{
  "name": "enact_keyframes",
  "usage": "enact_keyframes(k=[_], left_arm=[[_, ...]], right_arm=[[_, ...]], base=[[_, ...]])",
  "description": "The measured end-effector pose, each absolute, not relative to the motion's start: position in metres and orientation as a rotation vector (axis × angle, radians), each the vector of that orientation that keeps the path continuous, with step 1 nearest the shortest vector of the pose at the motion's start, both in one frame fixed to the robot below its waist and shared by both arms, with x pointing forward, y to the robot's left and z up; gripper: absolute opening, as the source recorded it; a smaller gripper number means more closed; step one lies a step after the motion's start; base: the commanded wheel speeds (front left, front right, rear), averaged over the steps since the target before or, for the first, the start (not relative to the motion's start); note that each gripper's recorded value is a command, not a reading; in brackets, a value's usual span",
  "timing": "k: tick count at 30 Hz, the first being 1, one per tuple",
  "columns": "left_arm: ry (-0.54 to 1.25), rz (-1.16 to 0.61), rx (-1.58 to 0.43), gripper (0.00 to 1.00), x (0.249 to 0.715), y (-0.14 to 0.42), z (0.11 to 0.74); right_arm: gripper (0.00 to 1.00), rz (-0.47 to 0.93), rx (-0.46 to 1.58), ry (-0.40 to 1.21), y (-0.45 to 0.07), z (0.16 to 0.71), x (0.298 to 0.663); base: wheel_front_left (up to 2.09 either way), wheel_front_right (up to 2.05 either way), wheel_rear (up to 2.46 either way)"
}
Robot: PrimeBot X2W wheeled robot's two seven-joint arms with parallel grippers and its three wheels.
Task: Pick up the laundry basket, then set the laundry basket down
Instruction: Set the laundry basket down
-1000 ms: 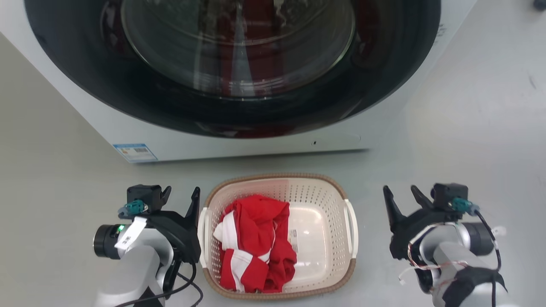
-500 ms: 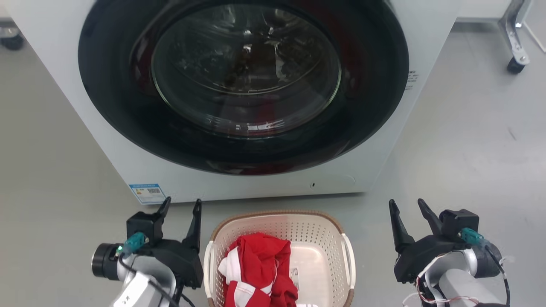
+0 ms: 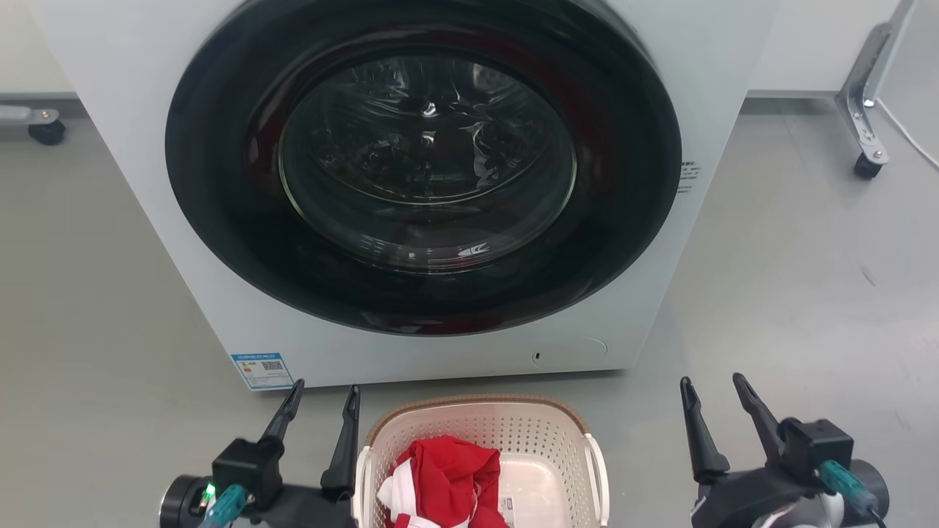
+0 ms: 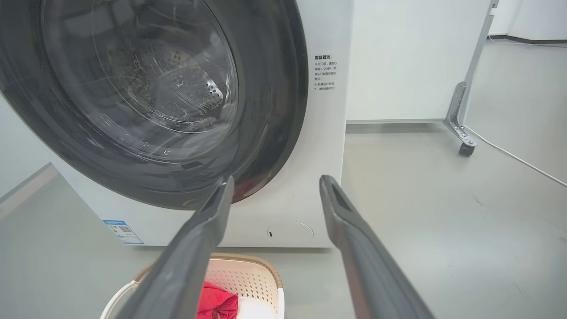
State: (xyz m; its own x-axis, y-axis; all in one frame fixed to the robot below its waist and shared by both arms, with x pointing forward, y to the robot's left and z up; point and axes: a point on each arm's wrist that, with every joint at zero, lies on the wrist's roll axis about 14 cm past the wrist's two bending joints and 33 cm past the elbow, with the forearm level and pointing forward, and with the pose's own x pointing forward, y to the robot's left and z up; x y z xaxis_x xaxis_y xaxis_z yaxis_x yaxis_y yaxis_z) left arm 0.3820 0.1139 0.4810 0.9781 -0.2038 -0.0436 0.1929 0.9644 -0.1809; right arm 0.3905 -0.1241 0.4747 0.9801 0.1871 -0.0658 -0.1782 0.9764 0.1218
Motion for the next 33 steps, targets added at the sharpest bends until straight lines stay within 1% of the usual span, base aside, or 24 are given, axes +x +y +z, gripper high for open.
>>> enact_keyframes(k=[10, 21, 33], left_arm=[[0.026, -0.181, -0.182, 1.0, 0.359, 0.121, 0.489], [0.015, -0.148, -0.194, 1.0, 0.34, 0.129, 0.491], [-0.009, -0.077, -0.19, 1.0, 0.337, 0.145, 0.496]], right_arm=[[1.0, 0.155, 0.105, 0.018, -0.137, 0.489, 0.368], [1.0, 0.082, 0.056, -0.032, -0.162, 0.499, 0.348], [1.0, 0.05, 0.061, -0.056, -0.164, 0.505, 0.341]], base=[[0.0, 0.0, 0.0], [0.0, 0.0, 0.0], [0.0, 0.0, 0.0]])
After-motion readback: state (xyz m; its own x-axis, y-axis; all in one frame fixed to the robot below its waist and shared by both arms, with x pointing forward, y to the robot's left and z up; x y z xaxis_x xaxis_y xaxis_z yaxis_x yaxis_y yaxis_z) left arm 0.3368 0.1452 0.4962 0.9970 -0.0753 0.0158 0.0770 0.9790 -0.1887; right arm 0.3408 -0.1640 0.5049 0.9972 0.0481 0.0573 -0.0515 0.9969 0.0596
